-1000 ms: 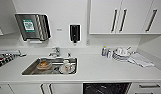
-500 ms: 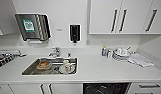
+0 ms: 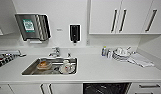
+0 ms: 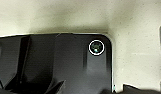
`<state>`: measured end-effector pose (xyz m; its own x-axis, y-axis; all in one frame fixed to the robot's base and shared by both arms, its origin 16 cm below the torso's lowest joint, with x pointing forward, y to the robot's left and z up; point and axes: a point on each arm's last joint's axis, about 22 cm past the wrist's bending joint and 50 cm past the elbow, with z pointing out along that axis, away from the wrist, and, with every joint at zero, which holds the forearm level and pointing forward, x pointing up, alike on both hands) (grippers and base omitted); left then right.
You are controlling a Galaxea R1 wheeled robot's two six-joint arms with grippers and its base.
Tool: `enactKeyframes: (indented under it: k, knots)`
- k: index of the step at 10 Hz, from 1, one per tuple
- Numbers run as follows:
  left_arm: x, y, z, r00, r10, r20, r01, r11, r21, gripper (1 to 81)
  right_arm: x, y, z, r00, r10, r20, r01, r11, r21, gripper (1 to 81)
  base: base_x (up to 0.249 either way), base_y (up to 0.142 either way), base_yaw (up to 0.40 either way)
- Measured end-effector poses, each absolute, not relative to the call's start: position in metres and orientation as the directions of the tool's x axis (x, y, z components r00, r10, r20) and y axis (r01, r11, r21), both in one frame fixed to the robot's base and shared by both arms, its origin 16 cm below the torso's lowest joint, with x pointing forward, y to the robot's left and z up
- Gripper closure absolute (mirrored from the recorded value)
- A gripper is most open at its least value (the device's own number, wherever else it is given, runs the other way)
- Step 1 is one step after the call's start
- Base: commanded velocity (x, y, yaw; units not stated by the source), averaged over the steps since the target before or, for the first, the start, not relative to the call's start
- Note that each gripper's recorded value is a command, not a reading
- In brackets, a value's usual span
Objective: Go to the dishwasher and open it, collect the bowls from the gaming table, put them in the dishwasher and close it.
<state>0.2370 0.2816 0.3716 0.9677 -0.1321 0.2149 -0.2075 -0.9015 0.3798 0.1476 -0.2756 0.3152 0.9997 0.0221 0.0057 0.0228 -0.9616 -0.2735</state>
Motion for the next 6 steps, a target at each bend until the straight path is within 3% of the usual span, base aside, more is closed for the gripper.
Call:
enactKeyframes:
  k: [6]
  knots:
    - [0.203, 0.256, 0.318, 0.984, -0.103, 0.142, -0.14, -0.951, 0.276, 1.0, 0.135, -0.244, 0.305, 1.0, 0.019, 0.012, 0.021, -0.966, -0.256, 1.0, 0.0, 0.0, 0.0]
